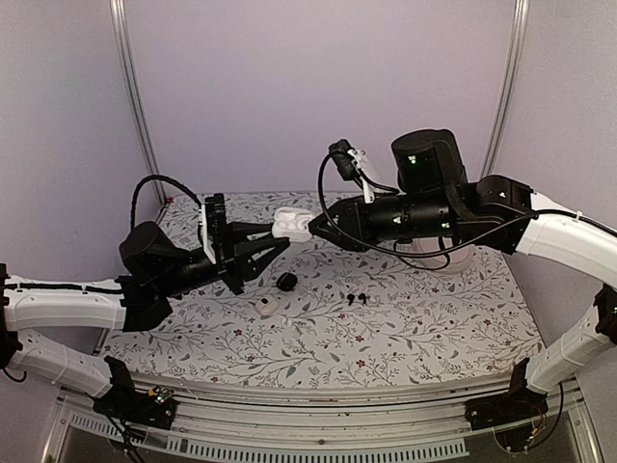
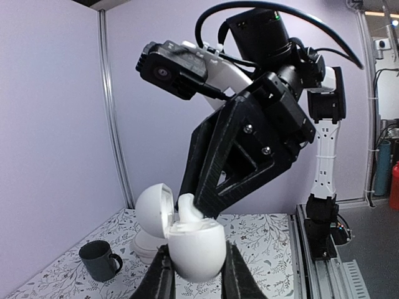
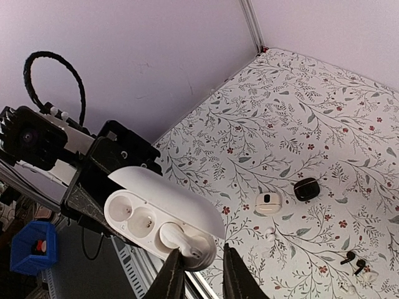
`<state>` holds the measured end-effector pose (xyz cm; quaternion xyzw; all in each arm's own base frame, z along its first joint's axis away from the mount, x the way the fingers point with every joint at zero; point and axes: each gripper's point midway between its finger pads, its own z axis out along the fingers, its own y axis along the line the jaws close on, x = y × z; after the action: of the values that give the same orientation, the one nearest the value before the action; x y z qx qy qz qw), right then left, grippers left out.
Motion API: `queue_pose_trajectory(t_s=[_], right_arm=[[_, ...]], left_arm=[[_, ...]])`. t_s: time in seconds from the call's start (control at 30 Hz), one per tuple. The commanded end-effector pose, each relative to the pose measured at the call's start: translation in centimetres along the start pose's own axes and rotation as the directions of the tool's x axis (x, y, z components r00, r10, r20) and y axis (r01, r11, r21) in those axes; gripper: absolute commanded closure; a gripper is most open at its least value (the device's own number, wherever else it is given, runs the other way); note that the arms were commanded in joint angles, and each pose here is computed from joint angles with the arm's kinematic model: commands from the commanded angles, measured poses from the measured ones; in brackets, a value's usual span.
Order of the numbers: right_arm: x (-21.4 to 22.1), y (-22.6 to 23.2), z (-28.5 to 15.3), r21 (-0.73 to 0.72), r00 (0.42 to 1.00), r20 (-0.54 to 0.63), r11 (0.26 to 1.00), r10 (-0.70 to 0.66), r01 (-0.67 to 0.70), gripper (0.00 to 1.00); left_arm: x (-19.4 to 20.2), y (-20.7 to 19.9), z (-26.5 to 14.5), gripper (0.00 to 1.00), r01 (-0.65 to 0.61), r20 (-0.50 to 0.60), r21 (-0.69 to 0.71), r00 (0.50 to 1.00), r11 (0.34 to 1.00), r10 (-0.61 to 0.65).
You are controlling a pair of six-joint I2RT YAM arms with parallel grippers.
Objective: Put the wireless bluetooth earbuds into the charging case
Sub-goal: Adjust the left earbud in the right side groove of the charging case.
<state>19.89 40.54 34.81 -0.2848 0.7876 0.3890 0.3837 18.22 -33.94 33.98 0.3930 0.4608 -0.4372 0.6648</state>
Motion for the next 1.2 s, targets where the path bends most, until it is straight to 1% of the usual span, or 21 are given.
queue_pose_trajectory(t_s=[0.0, 0.23, 0.43, 0.63, 0.7, 0.77, 0.97, 1.17], right_arm=[[-1.8, 0.9, -1.9, -0.012, 0.999, 0.048, 1.000, -0.015, 0.016, 0.77], [-2.9, 1.6, -2.5, -0.033, 0.996, 0.086, 0.999, -0.013, 0.016, 0.79], [-2.7, 1.8, -1.9, -0.033, 0.997, 0.073, 0.999, -0.021, 0.023, 0.80], [-3.3, 2.0, -2.1, -0.031, 0.995, 0.094, 0.999, -0.018, 0.021, 0.80], [-3.1, 1.9, -1.8, -0.029, 0.996, 0.085, 0.999, -0.018, 0.021, 0.80], [-2.7, 1.9, -1.4, -0.031, 0.997, 0.070, 0.999, -0.019, 0.021, 0.84], [-0.9, 1.0, 0.2, 0.002, 1.000, 0.005, 1.000, -0.011, 0.011, 0.88], [0.3, 0.3, 0.4, 0.021, 0.999, -0.033, 1.000, 0.001, 0.000, 0.90]], left_arm=[[-2.4, -0.6, 0.1, 1.00, -0.026, 0.085, 0.012, 0.996, 1.000, 0.024], [-2.0, -0.3, 0.2, 1.00, -0.018, 0.070, -0.004, 0.997, 1.000, 0.018], [-2.0, -0.3, 0.4, 1.00, -0.009, 0.072, -0.001, 0.997, 1.000, 0.009], [-1.9, -0.3, 0.4, 1.00, -0.008, 0.065, 0.001, 0.998, 1.000, 0.008], [-2.0, -0.3, 0.4, 1.00, -0.008, 0.068, 0.003, 0.998, 1.000, 0.008], [-2.0, -0.4, 0.4, 1.00, -0.007, 0.069, 0.006, 0.998, 1.000, 0.006], [-3.1, -0.5, 0.2, 1.00, -0.017, 0.108, 0.011, 0.994, 1.000, 0.016], [-4.4, -0.4, -0.1, 1.00, -0.036, 0.159, -0.001, 0.987, 0.999, 0.036]])
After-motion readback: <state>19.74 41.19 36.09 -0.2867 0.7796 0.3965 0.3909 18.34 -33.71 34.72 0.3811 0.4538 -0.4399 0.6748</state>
